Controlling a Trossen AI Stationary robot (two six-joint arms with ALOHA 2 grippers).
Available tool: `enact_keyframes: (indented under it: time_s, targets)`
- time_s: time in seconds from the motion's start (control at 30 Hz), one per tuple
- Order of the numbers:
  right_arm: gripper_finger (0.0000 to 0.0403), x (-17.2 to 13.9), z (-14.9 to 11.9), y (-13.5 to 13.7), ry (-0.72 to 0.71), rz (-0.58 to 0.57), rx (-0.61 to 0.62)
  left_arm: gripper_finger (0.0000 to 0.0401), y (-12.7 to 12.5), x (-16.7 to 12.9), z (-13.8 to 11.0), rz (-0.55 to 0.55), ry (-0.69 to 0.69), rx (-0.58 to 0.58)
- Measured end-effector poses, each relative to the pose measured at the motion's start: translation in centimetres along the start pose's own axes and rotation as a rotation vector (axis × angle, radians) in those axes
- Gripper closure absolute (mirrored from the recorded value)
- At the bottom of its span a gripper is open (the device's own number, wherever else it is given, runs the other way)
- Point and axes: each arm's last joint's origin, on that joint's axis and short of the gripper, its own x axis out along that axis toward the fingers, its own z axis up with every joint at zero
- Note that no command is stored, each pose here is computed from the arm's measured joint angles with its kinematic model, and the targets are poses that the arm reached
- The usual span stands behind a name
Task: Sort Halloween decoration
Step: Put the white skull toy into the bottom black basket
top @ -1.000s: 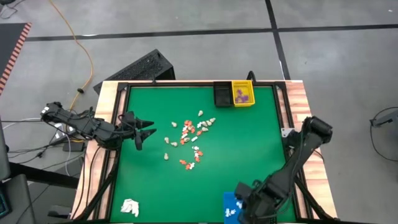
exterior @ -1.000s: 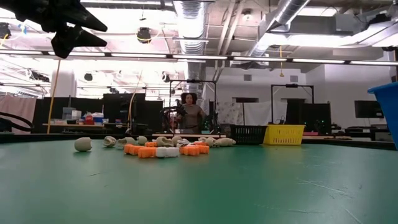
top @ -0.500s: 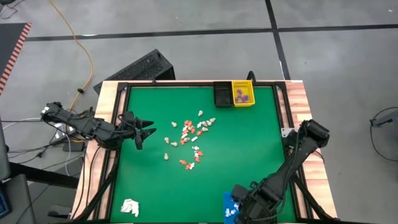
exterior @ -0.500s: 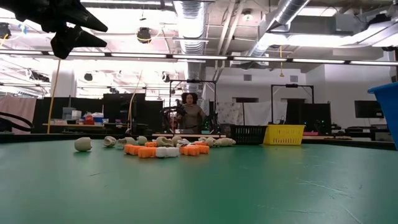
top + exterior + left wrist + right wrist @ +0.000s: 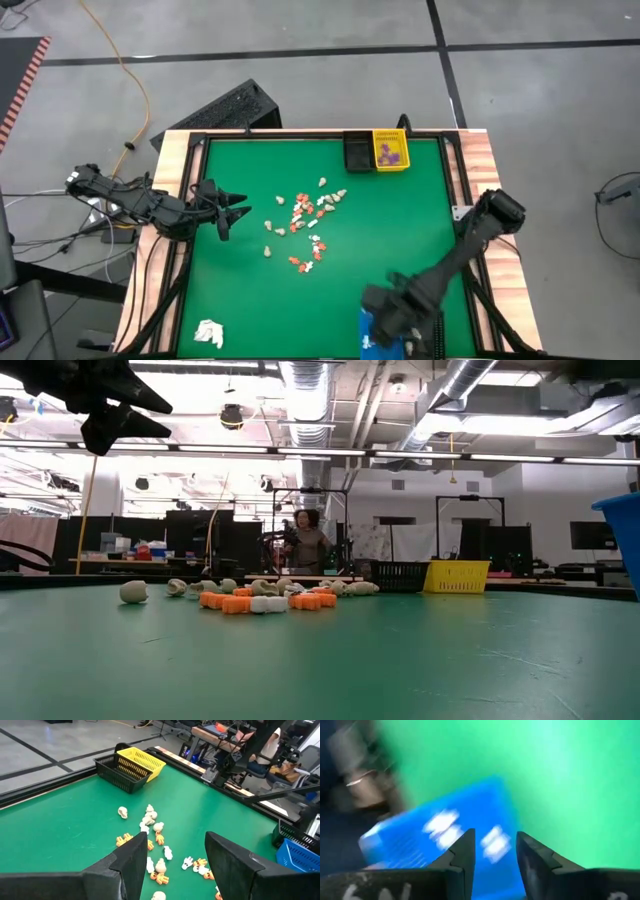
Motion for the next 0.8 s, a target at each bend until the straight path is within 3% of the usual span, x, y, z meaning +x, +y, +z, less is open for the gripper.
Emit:
enact_keyframes:
  time_s: [0.33,0.43,0.63,0.8]
  targets:
    - [0.0262,1.9,9.5,-7.9,-0.155,-0.187,-0.228,0.0212,0.0,0.0,0.0,-0.006,0.004,-0.002]
    - [0.0259,1.9,11.0,-10.7,-0.206,-0.182,-0.275,0.0212,-0.1,0.0,0.0,-0.024,0.013,-0.003]
    - [0.0259,2.5,13.2,-15.7,-0.482,-0.025,-0.269,0.0212,-0.1,0.0,0.0,-0.029,0.017,0.012]
    - [0.0259,4.7,13.4,-19.9,-0.572,-0.056,-0.206,0.0212,-0.1,0.0,-0.1,-0.029,0.016,0.018]
